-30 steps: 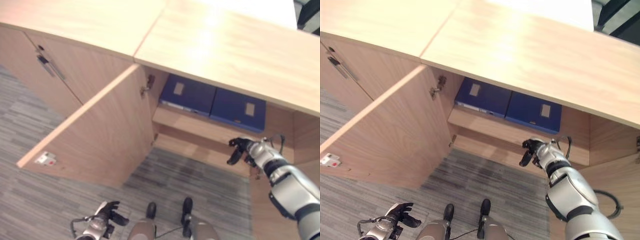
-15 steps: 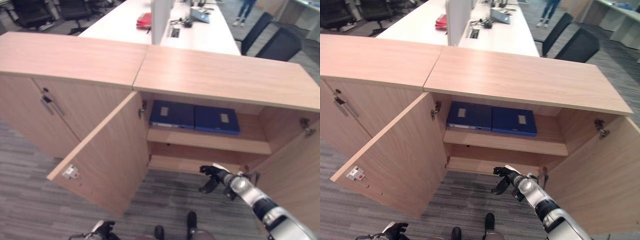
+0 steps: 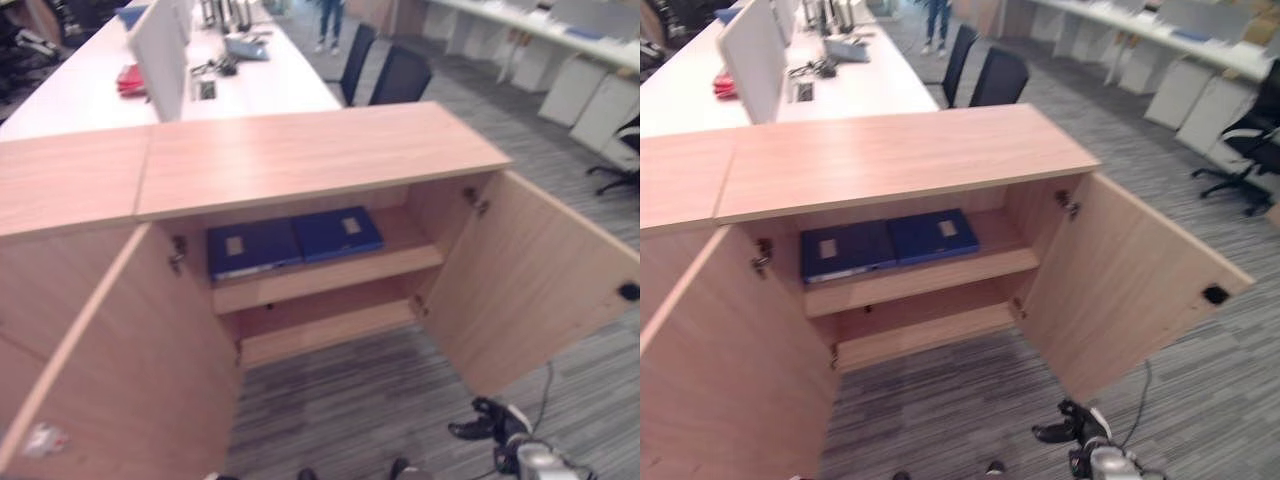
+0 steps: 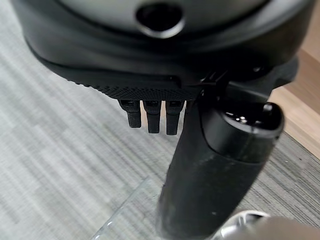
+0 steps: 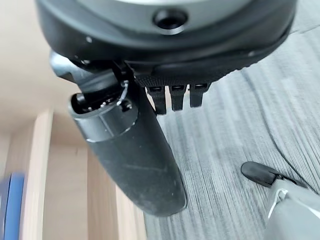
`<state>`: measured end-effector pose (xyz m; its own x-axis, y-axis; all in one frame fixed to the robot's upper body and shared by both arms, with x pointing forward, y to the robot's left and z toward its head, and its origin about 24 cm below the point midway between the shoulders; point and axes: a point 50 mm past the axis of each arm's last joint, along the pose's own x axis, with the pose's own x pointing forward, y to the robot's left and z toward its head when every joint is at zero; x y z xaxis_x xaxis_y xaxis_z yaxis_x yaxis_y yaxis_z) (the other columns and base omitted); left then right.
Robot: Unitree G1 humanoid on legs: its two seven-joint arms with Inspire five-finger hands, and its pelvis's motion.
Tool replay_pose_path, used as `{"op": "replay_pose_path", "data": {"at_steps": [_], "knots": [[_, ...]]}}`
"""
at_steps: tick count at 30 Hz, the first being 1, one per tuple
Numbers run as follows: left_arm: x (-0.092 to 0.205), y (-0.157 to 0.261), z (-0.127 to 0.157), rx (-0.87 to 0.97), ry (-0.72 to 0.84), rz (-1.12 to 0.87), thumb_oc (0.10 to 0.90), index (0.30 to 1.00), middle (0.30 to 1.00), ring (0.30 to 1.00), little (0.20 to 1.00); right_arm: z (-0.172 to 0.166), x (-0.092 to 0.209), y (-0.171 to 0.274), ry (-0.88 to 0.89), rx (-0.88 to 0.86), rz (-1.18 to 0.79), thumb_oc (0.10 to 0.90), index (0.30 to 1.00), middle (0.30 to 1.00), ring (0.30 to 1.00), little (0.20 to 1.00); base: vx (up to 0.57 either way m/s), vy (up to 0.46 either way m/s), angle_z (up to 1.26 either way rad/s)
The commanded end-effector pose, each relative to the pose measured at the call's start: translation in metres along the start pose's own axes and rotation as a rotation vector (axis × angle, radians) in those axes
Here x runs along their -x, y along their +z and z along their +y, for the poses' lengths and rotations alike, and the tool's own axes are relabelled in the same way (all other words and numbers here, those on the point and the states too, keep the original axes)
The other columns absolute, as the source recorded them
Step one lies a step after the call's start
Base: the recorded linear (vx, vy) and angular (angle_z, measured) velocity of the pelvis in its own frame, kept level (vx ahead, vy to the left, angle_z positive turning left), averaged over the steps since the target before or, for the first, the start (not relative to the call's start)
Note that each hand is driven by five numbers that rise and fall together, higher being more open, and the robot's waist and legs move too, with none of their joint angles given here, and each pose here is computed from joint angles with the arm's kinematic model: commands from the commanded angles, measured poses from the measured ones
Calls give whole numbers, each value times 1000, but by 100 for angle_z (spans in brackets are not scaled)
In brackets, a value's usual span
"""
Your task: Put the empty folder in the office cabinet
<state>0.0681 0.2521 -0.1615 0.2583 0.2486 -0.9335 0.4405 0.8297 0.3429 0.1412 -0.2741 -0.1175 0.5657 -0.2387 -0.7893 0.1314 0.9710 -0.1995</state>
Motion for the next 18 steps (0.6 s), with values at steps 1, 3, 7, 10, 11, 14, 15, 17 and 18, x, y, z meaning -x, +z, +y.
{"op": "replay_pose_path", "data": {"at_steps": [1, 3, 7, 10, 11, 14, 15, 17, 18], "knots": [[-2, 23, 25, 23, 81, -50, 800, 900, 900, 900, 900, -13, -6, 42, -54, -36, -151, 800, 900, 900, 900, 900, 37, -105, -67], [-2, 26, 25, 46, 87, -62, 800, 900, 900, 900, 900, -12, -6, 29, -60, -54, -103, 800, 900, 900, 900, 900, 6, -122, -29], [-2, 28, 21, 52, 86, -69, 800, 900, 900, 900, 900, -10, -6, 5, -81, -135, -15, 800, 900, 900, 900, 900, 4, -100, -12], [-2, 20, 16, 48, 76, -41, 800, 900, 900, 900, 900, -7, -6, -8, -88, -154, 40, 800, 900, 900, 900, 900, 35, -58, 2], [-2, 20, 16, 48, 76, -41, 800, 900, 900, 900, 900, -7, -6, -8, -88, -154, 40, 800, 900, 900, 900, 900, 18, -41, 4], [-2, 8, 10, 37, 66, 1, 800, 900, 900, 900, 900, -15, -5, -10, -139, -222, 43, 800, 900, 900, 900, 900, 27, -43, 1], [-2, 6, 9, 38, 65, 7, 800, 900, 900, 900, 900, -19, -5, -8, -160, -240, 33, 800, 900, 900, 900, 900, 26, -33, 4], [-2, 4, 11, 43, 72, 14, 800, 900, 900, 900, 900, -32, -4, -3, -211, -264, 11, 800, 900, 900, 900, 900, 8, -16, 6], [-2, 3, 12, 43, 76, 18, 800, 900, 900, 900, 900, -43, -3, 1, -251, -275, -6, 800, 900, 900, 900, 900, 3, -11, 5]]}}
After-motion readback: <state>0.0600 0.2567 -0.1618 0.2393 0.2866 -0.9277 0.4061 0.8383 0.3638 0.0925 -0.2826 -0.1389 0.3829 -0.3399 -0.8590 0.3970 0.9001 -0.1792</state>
